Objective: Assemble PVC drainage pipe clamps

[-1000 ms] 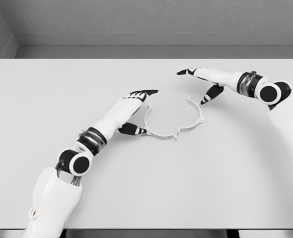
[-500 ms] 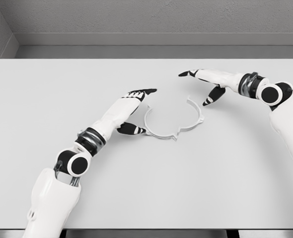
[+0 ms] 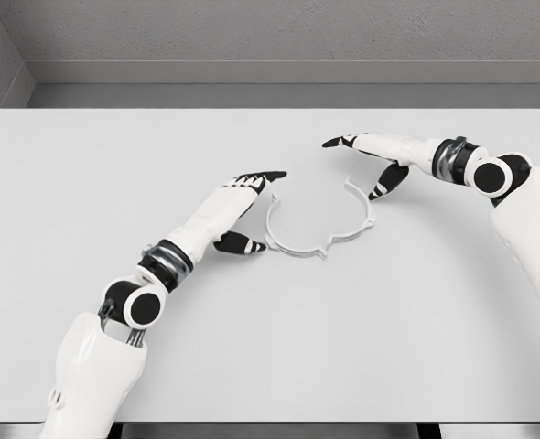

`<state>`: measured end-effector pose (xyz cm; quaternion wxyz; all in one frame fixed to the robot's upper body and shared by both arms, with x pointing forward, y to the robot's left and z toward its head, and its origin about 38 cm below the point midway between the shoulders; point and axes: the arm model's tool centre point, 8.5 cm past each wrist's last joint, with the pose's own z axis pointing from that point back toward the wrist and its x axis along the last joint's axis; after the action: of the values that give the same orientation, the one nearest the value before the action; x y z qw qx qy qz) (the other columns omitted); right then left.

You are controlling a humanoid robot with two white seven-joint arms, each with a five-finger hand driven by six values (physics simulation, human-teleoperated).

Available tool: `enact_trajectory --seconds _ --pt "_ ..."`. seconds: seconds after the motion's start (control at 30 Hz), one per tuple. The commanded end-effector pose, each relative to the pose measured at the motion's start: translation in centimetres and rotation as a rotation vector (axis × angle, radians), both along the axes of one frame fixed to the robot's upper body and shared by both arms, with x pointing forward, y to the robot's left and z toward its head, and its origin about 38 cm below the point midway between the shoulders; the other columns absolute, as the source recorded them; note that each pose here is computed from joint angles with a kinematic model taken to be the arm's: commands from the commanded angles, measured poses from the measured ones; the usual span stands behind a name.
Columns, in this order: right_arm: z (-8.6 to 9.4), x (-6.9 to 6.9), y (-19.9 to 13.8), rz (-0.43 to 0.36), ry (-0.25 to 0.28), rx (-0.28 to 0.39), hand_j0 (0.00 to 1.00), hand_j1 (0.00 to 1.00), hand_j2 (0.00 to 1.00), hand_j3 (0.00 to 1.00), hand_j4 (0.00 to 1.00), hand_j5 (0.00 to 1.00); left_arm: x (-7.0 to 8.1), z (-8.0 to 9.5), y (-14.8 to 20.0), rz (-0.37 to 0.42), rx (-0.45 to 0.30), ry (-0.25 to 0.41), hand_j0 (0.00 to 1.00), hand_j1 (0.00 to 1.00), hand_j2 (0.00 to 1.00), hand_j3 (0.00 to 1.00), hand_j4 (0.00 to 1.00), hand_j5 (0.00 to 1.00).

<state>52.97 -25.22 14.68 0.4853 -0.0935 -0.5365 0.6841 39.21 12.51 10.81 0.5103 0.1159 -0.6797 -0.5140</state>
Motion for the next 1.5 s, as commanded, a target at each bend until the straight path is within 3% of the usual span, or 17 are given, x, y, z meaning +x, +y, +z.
enact_trajectory --seconds 0.0,0.87,1.47 --pt "0.1 0.0 0.0 -0.002 0.000 0.007 1.00 1.00 1.00 1.00 1.00 1.00 0.0 -0.4 -0.1 0.001 -0.002 0.013 1.00 1.00 1.00 1.00 1.00 1.00" --pt "0.4 -0.1 1.1 0.020 -0.013 0.019 1.00 1.00 1.00 1.00 1.00 1.00 1.4 -0.5 -1.3 0.007 0.002 0.032 1.00 1.00 1.00 1.00 1.00 1.00" --pt "0.4 -0.1 1.7 0.029 -0.012 0.030 1.00 1.00 1.00 1.00 1.00 1.00 1.5 -0.2 -0.7 0.023 -0.021 0.031 1.00 1.00 1.00 1.00 1.00 1.00"
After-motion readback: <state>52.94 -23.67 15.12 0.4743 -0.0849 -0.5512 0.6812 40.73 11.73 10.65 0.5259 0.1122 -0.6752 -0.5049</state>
